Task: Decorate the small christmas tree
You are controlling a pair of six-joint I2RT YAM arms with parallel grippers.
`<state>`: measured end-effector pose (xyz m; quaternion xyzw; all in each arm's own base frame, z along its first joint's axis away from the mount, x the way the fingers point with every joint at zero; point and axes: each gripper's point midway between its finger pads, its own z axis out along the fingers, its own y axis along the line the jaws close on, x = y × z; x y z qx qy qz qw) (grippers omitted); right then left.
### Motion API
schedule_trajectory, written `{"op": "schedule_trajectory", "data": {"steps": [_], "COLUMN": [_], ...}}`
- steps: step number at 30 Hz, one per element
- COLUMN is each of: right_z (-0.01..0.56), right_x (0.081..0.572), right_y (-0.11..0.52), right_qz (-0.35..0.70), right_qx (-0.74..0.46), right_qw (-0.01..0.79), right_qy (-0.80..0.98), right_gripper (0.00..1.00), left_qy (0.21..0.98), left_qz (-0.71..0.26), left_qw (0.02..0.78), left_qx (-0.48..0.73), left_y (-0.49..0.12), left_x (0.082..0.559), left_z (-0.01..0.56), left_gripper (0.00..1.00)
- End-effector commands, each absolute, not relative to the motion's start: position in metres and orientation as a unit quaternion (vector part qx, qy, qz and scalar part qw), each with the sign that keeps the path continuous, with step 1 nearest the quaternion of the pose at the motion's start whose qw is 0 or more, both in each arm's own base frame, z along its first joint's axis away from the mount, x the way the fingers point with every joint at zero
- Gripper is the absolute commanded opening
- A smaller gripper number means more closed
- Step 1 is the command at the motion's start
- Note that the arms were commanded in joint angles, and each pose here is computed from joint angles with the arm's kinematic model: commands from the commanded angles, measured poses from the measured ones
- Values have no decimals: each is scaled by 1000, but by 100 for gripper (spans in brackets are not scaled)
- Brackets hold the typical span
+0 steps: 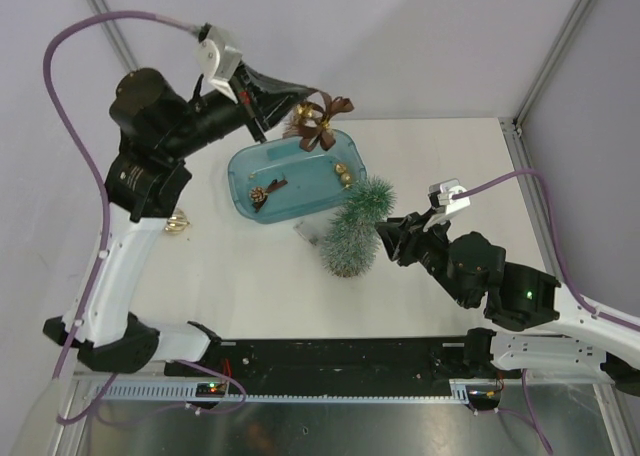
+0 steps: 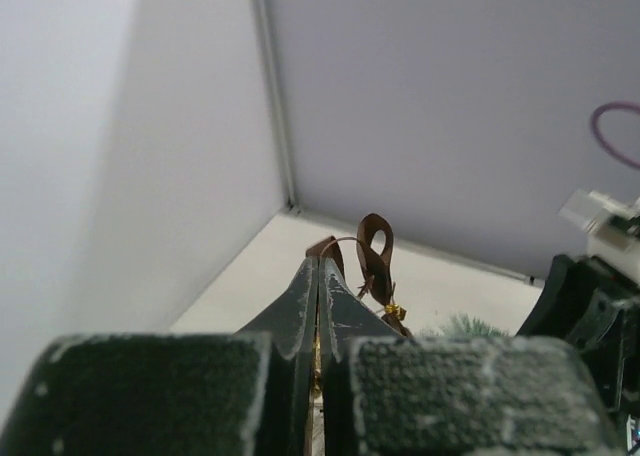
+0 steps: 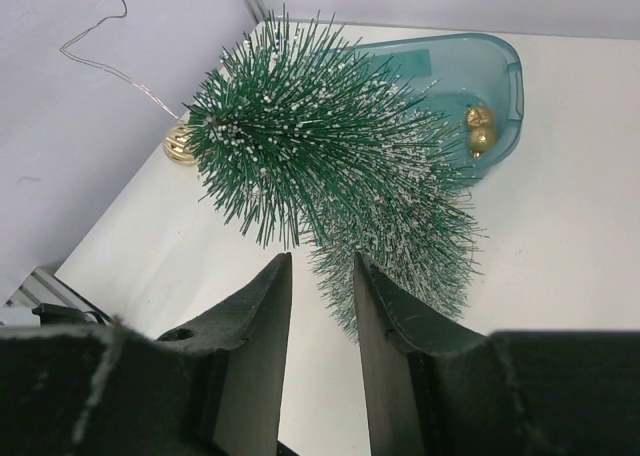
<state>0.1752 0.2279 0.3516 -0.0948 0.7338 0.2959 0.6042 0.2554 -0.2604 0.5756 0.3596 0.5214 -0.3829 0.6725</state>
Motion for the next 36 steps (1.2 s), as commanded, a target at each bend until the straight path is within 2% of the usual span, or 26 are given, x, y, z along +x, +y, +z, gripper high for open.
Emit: {"op": "schedule_trajectory", "data": {"steps": [1,4,9,24,30,36], "right_z": [374,373,370,347,337,322], "right_x": [175,175,175,186,194,200], "right_y": [220,218,217,229,235,238], "right_qz": [309,310,307,284,281,259], "right_qx": [-75,-73,-72,-86,-93,-103], "right_qw": [618,619,619,614,611,600], "right_qy": [719,718,719,731,735,749], "right_gripper": [36,36,36,35,35,35], "left_qy": [613,671,699,716,740,742], "left_qz": [-342,-326,-342,-484,-504,-486], "left_qw": [643,602,549,410,337,341], "left_qx": [306,284,305,291,291,311], "left_y": [-246,-241,-242,-294,-310,-306], "left_x": [288,296,276,232,211,208], "left_z": [508,449,392,375,334,315], "left_gripper": [0,0,0,0,1,1]}}
